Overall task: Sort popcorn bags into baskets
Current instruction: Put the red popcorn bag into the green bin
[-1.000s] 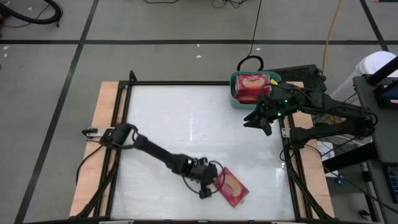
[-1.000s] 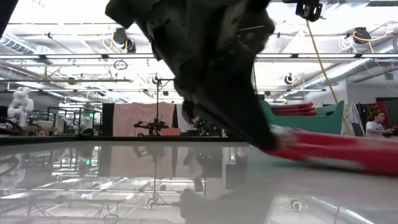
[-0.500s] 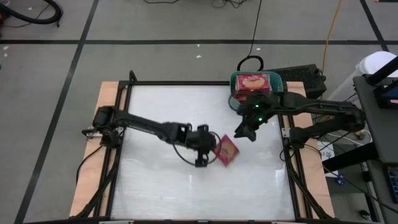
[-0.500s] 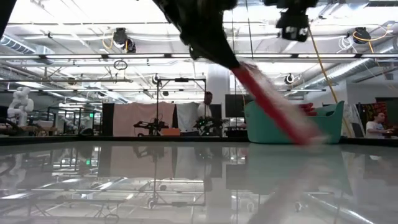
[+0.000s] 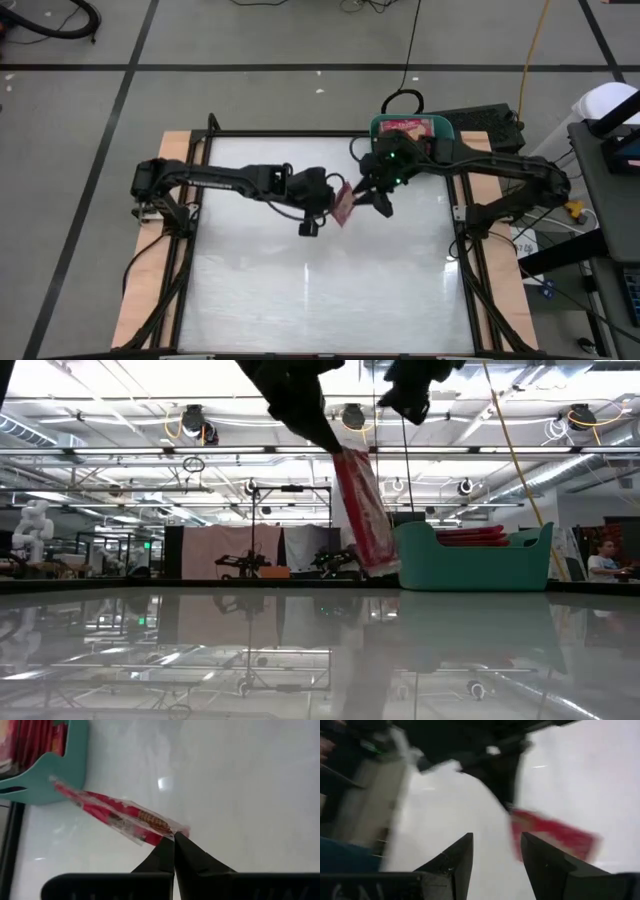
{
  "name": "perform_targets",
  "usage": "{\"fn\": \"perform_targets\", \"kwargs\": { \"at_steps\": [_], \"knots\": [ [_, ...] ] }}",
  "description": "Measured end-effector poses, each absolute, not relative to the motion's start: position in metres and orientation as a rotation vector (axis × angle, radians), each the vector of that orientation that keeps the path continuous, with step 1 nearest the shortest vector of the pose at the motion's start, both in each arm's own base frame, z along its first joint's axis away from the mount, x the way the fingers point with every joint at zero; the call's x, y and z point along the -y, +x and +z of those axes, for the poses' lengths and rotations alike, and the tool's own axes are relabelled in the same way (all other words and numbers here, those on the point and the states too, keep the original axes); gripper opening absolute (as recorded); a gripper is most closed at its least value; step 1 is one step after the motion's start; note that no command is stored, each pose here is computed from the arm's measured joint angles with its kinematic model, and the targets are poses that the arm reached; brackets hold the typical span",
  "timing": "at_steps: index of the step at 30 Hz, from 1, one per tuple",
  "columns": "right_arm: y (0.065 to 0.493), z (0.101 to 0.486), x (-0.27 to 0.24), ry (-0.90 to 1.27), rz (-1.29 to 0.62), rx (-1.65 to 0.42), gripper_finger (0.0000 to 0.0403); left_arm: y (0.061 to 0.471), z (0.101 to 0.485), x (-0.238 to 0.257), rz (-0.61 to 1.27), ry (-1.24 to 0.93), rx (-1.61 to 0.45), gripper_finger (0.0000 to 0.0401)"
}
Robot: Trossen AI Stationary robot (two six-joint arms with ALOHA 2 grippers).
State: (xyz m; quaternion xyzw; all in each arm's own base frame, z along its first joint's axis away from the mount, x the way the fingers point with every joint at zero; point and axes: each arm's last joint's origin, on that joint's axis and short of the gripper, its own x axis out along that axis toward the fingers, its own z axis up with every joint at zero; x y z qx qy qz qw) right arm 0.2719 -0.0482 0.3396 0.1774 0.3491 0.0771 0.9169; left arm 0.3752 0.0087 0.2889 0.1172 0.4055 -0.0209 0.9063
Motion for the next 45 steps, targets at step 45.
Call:
{"fn": "perform_targets", "kwargs": {
  "at_steps": [45],
  "knots": [
    [0.318,0.253,0.1,0.027,0.412,-0.876,0.0098,0.372,0.288,-0.039,-0.122,0.46,-0.86,0.001]
  ]
}}
